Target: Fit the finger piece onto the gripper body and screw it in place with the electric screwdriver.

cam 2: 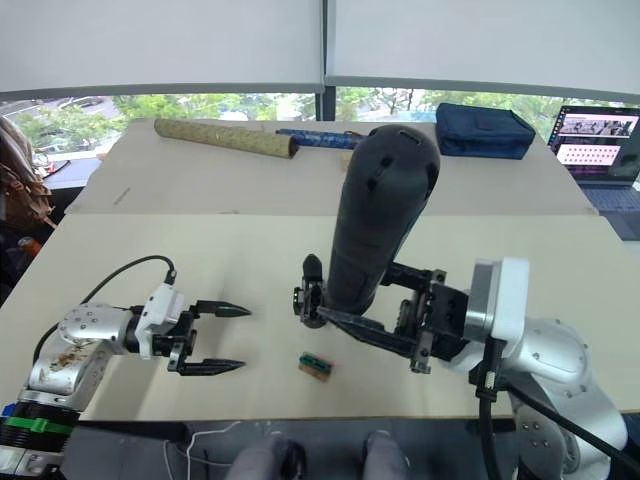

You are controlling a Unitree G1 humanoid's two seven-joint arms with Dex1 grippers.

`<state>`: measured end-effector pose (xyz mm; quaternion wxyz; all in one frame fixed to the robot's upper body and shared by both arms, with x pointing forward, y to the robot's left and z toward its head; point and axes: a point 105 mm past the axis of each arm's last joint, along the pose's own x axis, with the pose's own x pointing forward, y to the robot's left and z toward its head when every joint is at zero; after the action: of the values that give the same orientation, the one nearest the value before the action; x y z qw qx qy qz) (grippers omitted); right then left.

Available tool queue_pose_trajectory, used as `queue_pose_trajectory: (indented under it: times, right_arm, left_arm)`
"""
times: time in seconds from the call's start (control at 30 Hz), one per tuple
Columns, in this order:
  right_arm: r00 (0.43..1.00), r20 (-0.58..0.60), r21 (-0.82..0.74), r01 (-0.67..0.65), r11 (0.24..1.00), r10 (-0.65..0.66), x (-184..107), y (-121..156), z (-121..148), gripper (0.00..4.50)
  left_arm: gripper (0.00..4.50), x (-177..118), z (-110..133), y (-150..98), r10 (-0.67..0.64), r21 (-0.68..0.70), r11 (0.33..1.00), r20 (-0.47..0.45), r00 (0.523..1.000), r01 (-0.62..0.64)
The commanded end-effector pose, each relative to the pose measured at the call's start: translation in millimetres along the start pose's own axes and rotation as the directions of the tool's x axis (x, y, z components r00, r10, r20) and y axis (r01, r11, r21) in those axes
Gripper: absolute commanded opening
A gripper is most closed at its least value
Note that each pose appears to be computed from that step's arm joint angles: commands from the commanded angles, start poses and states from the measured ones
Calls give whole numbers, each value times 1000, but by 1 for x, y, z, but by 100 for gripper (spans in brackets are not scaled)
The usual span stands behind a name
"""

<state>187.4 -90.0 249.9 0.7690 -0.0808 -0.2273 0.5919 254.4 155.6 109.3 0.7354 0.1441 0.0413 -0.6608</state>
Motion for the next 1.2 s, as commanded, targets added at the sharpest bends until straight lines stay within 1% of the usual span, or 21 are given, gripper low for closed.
queue_pose_trajectory:
  times: [0.03, 0.13, 0.27, 0.43, 0.53, 0.77, 0.93, 1.0, 1.2]
  right_arm:
    - [998, 49, -51, -34, 998, 37, 2, 0, 3, 194]
    - [992, 52, -24, -113, 993, 114, 2, 7, -4, 194]
    - [977, 25, 5, -212, 977, 212, -1, 16, -17, 194]
    - [977, 8, 17, -213, 977, 213, -2, 12, -28, 194]
    - [974, 2, 12, -225, 974, 225, -1, 13, -31, 194]
    - [967, -23, 21, -252, 968, 252, 2, 16, -39, 194]
    - [966, -48, 32, -253, 967, 255, 3, 13, -46, 194]
    - [965, -55, 35, -253, 967, 255, 3, 12, -49, 194]
    - [965, -62, 51, -252, 966, 255, 3, 11, -54, 194]
  left_arm:
    - [450, 10, -1, -5, -15, 56, 998, -2, 1000, 15]
    - [450, 19, -7, -10, -34, 70, 997, -21, 999, 36]
    - [450, 32, -8, -14, -49, 68, 996, -8, 999, 49]
    - [450, 47, -14, -16, -53, 60, 997, -12, 999, 53]
    - [450, 53, -20, -24, -86, 37, 996, -36, 996, 87]
    - [450, 66, -25, -30, -95, 37, 995, -24, 995, 96]
    - [450, 79, -28, -31, -97, 40, 994, -17, 995, 97]
    - [450, 83, -31, -31, -97, 38, 994, -32, 995, 99]
    - [450, 91, -33, -31, -110, 34, 993, -33, 993, 111]
